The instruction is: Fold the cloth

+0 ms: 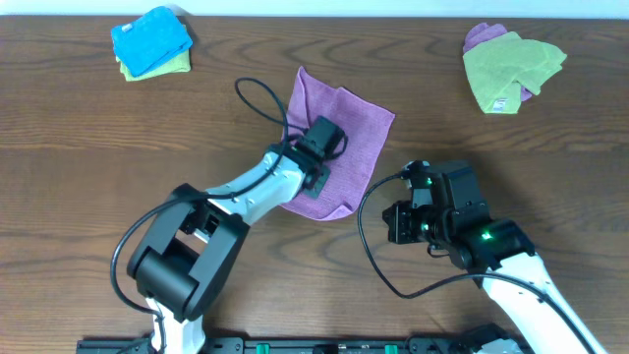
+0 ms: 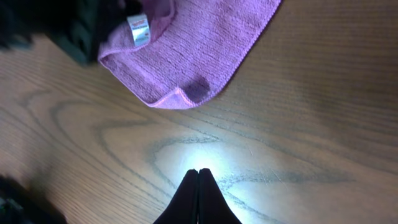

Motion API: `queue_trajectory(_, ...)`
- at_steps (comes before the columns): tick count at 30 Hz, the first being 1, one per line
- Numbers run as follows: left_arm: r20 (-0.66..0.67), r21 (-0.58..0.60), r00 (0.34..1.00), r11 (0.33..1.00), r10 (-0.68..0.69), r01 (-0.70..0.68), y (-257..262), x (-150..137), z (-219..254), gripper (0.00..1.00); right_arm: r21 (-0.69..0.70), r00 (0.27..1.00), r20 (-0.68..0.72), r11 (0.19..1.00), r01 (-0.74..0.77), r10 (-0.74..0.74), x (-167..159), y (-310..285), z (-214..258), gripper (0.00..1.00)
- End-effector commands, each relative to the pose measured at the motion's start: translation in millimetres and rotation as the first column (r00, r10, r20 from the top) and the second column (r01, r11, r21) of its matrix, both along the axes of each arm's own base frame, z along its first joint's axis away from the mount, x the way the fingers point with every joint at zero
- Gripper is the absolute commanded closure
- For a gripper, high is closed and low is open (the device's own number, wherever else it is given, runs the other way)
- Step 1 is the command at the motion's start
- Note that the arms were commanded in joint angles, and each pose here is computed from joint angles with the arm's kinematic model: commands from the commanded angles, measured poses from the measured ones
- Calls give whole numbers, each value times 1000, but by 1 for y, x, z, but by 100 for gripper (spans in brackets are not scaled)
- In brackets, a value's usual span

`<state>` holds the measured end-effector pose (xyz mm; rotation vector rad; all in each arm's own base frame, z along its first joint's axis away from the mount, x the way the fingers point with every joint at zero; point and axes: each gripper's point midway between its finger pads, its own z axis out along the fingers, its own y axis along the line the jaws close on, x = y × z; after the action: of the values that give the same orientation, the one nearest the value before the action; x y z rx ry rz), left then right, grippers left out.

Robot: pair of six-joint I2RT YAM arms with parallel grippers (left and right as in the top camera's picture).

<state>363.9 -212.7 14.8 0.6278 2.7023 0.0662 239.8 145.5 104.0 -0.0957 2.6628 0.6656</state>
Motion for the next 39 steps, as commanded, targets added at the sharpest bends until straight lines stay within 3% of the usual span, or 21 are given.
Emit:
queue_trajectory(1,20,-115,997,991,74,-71,-4,30,30,94,0,1000,12,1000,-11,11,0,2,4,99)
queue_trajectory(7,58,-188,982,968,180,-166,33,63,71,94,2,1000,16,1000,-11,11,0,2,5,98)
queue_trajectory(11,-120,-415,990,902,78,-122,8,42,72,94,-25,1000,20,1000,13,-12,1,-5,5,99)
queue_trajectory(15,-167,-432,985,894,51,-119,3,30,70,92,-107,992,66,988,116,-109,7,-43,30,99)
queue_trajectory(19,-197,-432,980,896,14,-100,-8,18,68,87,-198,963,199,955,221,-181,2,-97,94,99)
queue_trajectory(21,-202,-422,979,903,-7,-80,-15,11,67,86,-206,942,263,941,267,-210,-10,-114,122,98)
queue_trajectory(22,-202,-419,979,905,-21,-67,-18,8,67,85,-207,934,281,936,283,-220,-17,-119,129,92)
queue_trajectory(24,-189,-386,981,922,-35,-41,-24,3,64,76,-205,920,302,926,317,-249,-36,-127,136,70)
queue_trajectory(26,-165,-307,986,952,-29,-24,-24,-1,59,72,-201,913,314,921,334,-262,-55,-130,139,62)
queue_trajectory(34,-133,-21,990,998,-55,52,-23,-40,38,76,-236,879,376,888,396,-293,-91,-143,152,53)
queue_trajectory(39,-144,-1,989,999,-43,43,-19,-51,18,76,-242,867,399,877,414,-299,-101,-146,166,53)
